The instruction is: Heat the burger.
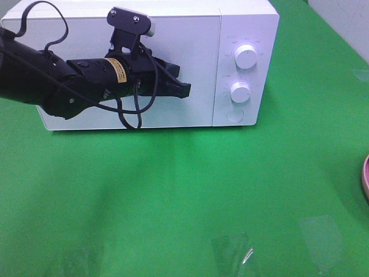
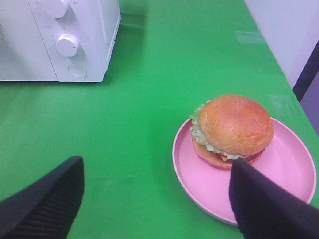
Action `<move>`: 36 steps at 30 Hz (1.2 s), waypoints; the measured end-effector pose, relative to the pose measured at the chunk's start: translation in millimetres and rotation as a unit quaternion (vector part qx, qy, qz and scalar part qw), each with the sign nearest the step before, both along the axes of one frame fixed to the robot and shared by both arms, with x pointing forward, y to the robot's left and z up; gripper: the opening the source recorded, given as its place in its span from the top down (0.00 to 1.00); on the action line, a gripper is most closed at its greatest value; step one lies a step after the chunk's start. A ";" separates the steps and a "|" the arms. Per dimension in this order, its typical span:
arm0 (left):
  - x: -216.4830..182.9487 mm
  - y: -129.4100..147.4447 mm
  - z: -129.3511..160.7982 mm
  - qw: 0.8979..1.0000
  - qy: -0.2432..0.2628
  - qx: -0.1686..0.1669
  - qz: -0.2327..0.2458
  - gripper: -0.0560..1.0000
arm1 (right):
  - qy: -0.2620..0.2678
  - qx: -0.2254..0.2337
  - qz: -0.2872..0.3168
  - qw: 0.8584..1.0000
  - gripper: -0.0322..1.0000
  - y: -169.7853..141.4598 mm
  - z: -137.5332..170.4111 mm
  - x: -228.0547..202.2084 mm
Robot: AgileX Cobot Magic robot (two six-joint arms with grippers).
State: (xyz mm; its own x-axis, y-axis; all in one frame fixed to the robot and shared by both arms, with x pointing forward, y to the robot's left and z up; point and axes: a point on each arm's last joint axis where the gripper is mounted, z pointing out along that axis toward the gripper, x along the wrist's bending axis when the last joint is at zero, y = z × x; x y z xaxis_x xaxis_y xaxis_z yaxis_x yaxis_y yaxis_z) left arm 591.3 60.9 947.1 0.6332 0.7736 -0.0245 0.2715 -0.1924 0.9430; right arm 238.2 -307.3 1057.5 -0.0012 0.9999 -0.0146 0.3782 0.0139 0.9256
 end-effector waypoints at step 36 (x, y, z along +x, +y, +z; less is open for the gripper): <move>-132.2 64.1 63.2 0.945 0.237 0.221 0.039 0.01 | 0.000 0.000 0.000 1.000 0.23 0.0 0.0 0.0</move>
State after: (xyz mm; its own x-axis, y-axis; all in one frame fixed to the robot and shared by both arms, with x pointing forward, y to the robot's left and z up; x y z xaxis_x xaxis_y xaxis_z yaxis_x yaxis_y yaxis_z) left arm 459.2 125.1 1010.3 0.5721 0.8189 0.0461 0.6732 -0.5010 0.5440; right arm 238.2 -307.3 1057.5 -0.0012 0.9999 -0.0146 0.3782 0.0139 0.9256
